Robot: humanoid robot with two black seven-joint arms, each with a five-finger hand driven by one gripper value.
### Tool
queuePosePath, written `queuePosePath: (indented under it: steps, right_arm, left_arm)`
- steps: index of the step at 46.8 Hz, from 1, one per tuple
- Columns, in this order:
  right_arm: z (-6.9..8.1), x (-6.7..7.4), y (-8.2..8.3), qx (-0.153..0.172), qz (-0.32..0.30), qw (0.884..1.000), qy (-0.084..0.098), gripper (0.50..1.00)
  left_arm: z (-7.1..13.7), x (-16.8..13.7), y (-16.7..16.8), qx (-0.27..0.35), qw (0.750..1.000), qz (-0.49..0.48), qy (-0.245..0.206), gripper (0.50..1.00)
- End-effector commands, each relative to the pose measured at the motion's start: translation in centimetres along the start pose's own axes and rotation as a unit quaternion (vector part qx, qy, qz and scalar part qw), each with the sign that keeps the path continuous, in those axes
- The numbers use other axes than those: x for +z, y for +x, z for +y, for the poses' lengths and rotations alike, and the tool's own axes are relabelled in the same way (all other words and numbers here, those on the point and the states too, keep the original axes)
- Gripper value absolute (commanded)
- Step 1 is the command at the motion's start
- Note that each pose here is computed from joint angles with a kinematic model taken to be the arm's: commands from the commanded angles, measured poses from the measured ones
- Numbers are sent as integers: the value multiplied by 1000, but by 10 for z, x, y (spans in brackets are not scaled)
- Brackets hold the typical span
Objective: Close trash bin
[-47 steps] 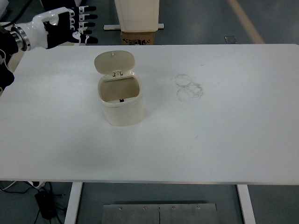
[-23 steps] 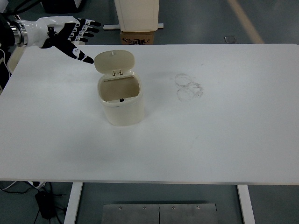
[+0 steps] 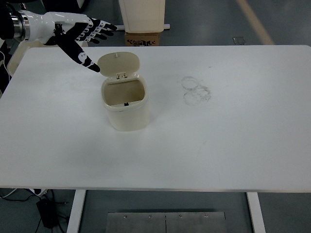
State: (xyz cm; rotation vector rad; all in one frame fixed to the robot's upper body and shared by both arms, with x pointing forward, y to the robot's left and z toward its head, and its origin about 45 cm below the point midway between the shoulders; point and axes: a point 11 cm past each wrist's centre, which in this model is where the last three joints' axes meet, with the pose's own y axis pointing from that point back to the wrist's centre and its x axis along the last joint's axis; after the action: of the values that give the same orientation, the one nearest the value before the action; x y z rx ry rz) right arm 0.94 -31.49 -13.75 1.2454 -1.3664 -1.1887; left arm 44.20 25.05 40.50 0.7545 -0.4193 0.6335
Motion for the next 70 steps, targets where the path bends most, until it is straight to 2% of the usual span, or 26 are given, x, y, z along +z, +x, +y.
queuePosePath:
  steps: [1, 16, 22, 32, 53, 70]
  right_arm:
    - [0, 0, 0, 0, 0, 1000, 0, 993]
    - [0, 0, 0, 0, 0, 1000, 0, 993]
    - [0, 0, 0, 0, 0, 1000, 0, 993]
    - [0, 0, 0, 0, 0, 1000, 0, 991]
    - [0, 0, 0, 0, 0, 1000, 0, 993]
    - [0, 0, 0, 0, 0, 1000, 0, 993]
  left_arm:
    - [-4, -1, -8, -12, 1000, -11, 6, 1000]
    - [-7, 16, -35, -64, 997, -37, -13, 1000]
    - [-8, 11, -39, -71, 997, -40, 13, 1000]
    - [-11, 5, -50, -94, 994, -42, 22, 1000]
    - [-19, 1, -78, -143, 989, -43, 17, 1000]
    - [-23, -6, -84, -147, 987, -55, 28, 1000]
